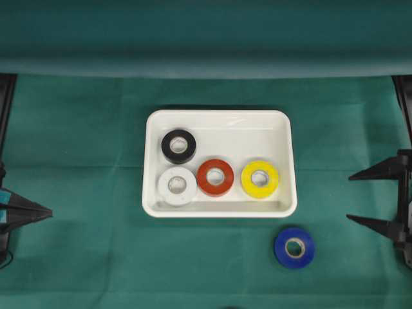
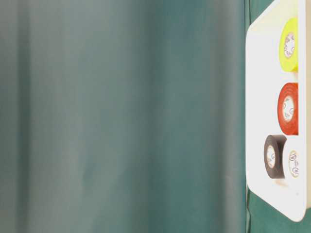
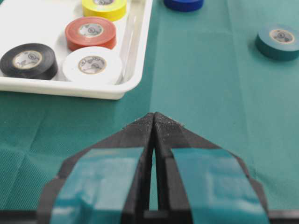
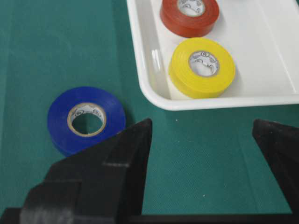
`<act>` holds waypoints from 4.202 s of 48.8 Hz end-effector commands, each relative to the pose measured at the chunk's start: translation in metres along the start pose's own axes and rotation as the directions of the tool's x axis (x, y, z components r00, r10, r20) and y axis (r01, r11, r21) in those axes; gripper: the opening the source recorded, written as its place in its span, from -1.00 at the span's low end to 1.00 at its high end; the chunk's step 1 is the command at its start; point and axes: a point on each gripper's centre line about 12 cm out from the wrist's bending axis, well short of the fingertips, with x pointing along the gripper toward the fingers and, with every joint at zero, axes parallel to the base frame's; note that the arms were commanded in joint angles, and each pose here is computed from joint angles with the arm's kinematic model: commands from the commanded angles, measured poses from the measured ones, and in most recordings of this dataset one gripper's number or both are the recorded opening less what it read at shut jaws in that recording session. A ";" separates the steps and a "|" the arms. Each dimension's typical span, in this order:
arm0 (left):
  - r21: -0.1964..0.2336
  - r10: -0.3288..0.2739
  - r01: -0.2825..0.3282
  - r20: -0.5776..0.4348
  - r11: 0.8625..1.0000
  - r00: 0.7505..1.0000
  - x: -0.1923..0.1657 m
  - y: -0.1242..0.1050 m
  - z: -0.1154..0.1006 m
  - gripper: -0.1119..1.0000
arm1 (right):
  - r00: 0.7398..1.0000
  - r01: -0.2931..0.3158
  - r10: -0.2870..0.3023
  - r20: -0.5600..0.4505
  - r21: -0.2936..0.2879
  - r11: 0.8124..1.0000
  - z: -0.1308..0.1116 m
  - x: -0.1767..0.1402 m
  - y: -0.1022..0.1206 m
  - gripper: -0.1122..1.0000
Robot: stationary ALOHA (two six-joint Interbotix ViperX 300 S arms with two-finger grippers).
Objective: Put the tape into the white case with the right arm.
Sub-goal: 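Open the right gripper and retract it right of the tray, then move the right gripper to the teal tape roll near the front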
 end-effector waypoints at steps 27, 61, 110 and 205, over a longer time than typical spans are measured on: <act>0.000 0.001 -0.001 0.014 1.000 1.000 0.000 0.000 0.005 -0.80 | 0.976 -0.213 0.206 -0.067 -0.131 0.968 0.000 0.004 0.042 0.40; -0.001 0.003 -0.003 0.012 1.000 1.000 0.000 0.000 0.004 -0.80 | 0.925 -0.375 0.356 -0.133 -0.182 0.909 0.005 0.023 0.086 0.40; -0.001 0.003 -0.003 0.014 1.000 1.000 0.000 0.000 0.005 -0.80 | 0.856 -0.485 0.381 -0.349 -0.291 0.825 0.039 0.151 0.226 0.41; -0.001 0.003 -0.003 0.012 1.000 1.000 0.000 0.000 0.004 -0.80 | 0.844 -0.457 0.309 -0.438 -0.289 0.841 0.012 0.196 0.239 -0.76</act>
